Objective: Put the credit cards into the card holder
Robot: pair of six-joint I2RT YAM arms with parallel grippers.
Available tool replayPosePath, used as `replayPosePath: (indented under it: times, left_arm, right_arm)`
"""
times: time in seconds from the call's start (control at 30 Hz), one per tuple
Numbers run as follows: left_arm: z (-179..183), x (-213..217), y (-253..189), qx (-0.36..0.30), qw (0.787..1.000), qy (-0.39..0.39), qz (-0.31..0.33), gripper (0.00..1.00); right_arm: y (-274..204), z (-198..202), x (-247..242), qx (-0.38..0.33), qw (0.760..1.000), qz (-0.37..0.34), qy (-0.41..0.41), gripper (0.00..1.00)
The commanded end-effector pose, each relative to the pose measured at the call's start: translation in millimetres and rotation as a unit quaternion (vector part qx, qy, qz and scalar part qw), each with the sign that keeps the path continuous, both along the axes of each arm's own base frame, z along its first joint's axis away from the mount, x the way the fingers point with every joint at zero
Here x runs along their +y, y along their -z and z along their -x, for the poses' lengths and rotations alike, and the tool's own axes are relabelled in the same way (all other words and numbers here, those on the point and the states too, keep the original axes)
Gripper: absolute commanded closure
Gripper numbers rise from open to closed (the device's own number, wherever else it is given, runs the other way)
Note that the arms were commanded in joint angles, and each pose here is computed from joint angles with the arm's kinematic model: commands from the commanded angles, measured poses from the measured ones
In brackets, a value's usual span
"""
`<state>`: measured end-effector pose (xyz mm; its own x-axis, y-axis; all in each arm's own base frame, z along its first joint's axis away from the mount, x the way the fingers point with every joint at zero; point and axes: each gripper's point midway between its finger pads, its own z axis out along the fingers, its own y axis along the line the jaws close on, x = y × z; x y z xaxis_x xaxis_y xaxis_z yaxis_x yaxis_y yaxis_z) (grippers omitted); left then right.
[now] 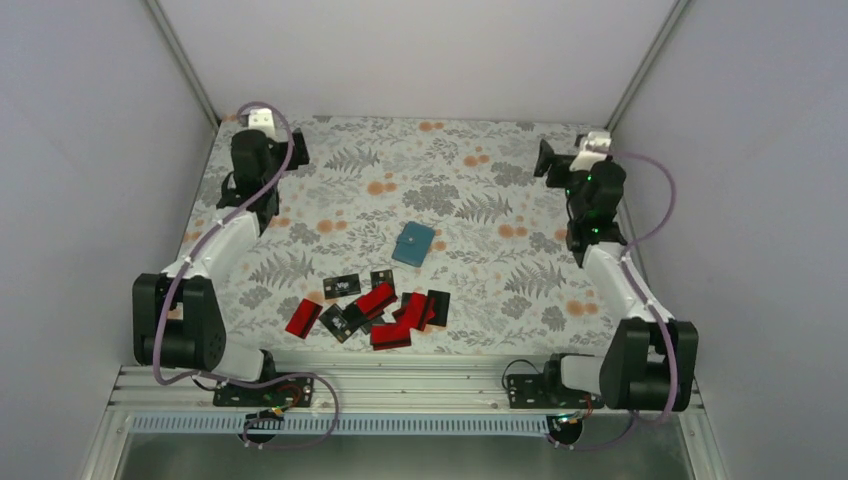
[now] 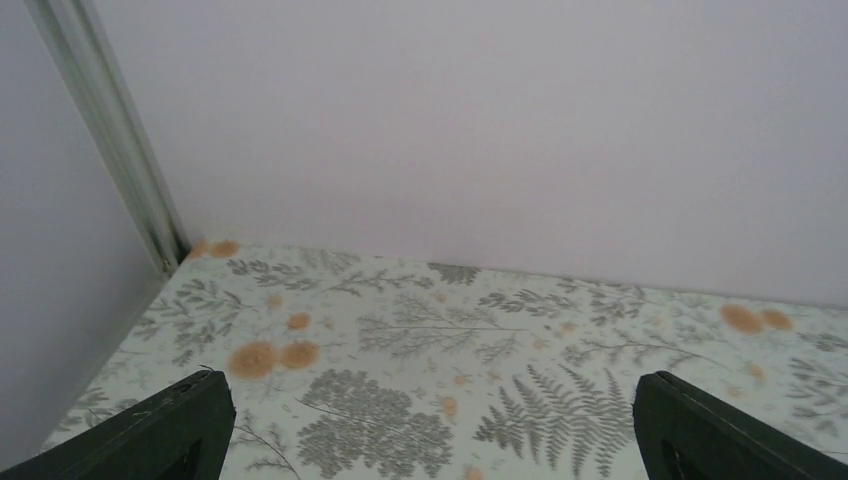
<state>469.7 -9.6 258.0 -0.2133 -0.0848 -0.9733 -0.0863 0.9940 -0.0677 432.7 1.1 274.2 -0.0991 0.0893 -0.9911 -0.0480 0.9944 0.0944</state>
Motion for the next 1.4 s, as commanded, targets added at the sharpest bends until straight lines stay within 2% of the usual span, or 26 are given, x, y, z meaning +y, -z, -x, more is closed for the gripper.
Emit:
replayPosePath:
  times: [0.0, 0.1, 0.13, 0.33, 0.53, 0.6, 0.77, 0.97, 1.27, 1.37]
  left_arm:
    - [20.9, -11.2, 18.3, 0.118, 0.991, -0.001, 0.058, 0.00]
    - [31.7, -26.0, 12.7, 0.136, 0.987, 0.037, 0.082, 0.00]
    - [34.4, -31.0, 16.3, 0.151, 0.984, 0.050, 0.086, 0.00]
    - [65.4, -79.3, 55.1, 0.228, 0.955, 0.154, 0.108, 0.00]
    - [102.5, -140.5, 91.4, 0.283, 0.919, 0.249, 0.118, 0.01]
    - [109.9, -157.5, 100.8, 0.296, 0.910, 0.266, 0.117, 0.02]
    - [121.8, -198.7, 123.0, 0.328, 0.887, 0.307, 0.109, 0.08]
    - [126.4, -233.1, 154.0, 0.368, 0.857, 0.338, 0.124, 0.17]
    - [125.4, -255.6, 178.9, 0.400, 0.832, 0.360, 0.137, 0.31]
    - [127.1, -259.1, 187.8, 0.408, 0.827, 0.362, 0.135, 0.36]
  right_arm:
    - [-33.2, 6.0, -7.7, 0.045, 0.997, -0.049, 0.032, 0.00]
    - [-29.9, 2.1, -31.6, 0.093, 0.981, -0.132, 0.112, 0.00]
    - [-23.6, -0.4, -35.0, 0.114, 0.977, -0.140, 0.115, 0.00]
    - [32.3, -9.6, 7.1, 0.251, 0.950, -0.184, 0.010, 0.00]
    - [91.4, 19.6, 80.6, 0.344, 0.899, -0.244, -0.120, 0.00]
    - [114.5, 37.4, 116.6, 0.381, 0.870, -0.263, -0.169, 0.00]
    - [148.1, 69.3, 175.2, 0.432, 0.824, -0.274, -0.243, 0.02]
    - [173.7, 92.0, 216.6, 0.473, 0.776, -0.291, -0.299, 0.12]
    - [203.7, 102.7, 241.6, 0.514, 0.733, -0.306, -0.323, 0.29]
    - [213.2, 104.1, 247.0, 0.526, 0.723, -0.309, -0.323, 0.31]
